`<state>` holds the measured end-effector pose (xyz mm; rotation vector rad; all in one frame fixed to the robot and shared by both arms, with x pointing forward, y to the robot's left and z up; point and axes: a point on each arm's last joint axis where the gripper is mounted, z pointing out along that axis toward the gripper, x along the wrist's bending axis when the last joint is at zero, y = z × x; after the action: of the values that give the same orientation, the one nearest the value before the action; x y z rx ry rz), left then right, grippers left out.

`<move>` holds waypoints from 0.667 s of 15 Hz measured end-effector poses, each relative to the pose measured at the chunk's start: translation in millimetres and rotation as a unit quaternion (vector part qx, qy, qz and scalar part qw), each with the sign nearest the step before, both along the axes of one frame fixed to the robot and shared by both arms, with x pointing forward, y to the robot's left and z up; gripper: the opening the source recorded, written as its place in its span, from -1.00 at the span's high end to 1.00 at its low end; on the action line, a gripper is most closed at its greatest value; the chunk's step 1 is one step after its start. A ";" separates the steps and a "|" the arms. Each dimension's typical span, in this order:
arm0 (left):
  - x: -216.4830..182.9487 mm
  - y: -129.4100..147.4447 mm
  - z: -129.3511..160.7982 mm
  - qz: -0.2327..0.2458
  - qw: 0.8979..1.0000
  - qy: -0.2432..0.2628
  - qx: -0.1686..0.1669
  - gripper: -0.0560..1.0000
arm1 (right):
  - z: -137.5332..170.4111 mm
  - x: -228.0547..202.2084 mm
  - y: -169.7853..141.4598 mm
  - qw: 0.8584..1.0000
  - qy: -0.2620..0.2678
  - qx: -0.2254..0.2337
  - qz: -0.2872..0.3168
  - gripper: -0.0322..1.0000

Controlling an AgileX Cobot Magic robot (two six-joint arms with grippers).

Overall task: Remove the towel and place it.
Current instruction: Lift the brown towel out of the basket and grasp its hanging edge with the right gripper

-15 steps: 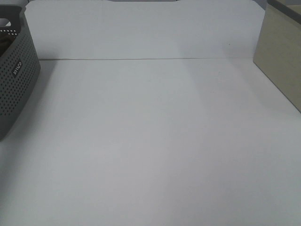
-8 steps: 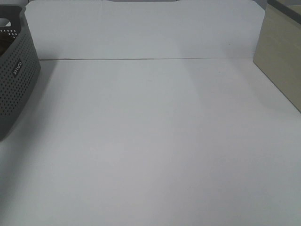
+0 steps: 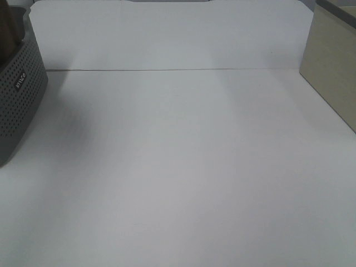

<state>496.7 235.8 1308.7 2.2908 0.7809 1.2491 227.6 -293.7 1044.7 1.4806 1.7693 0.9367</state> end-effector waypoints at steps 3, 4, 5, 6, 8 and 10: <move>-1.1 -34.0 -4.6 -0.021 0.999 0.010 -0.034 0.89 | 0.0 -0.1 0.7 1.000 0.000 0.003 0.002 -0.47; 1.8 -48.3 -9.6 -0.024 0.998 0.019 -0.049 0.89 | 0.1 -0.2 1.7 1.000 0.001 0.008 0.006 -0.47; 7.3 -64.2 -17.1 -0.027 0.998 0.029 -0.056 0.89 | 0.3 -0.4 3.1 1.000 0.001 0.015 0.010 -0.47; 18.0 -87.1 -31.5 -0.036 0.997 0.046 -0.051 0.89 | 0.5 -0.7 5.4 1.000 0.001 0.024 0.021 -0.47; 32.9 -116.6 -56.2 -0.048 0.996 0.074 -0.023 0.89 | 1.5 -1.4 10.9 0.998 0.001 0.044 0.044 -0.47; 41.1 -137.4 -74.0 -0.056 0.995 0.086 0.011 0.89 | 4.4 4.2 17.0 0.996 0.014 0.053 0.076 -0.47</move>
<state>537.8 98.3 1234.7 2.4472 0.6865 1.0271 231.8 -276.8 1049.1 1.4452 1.8991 1.1066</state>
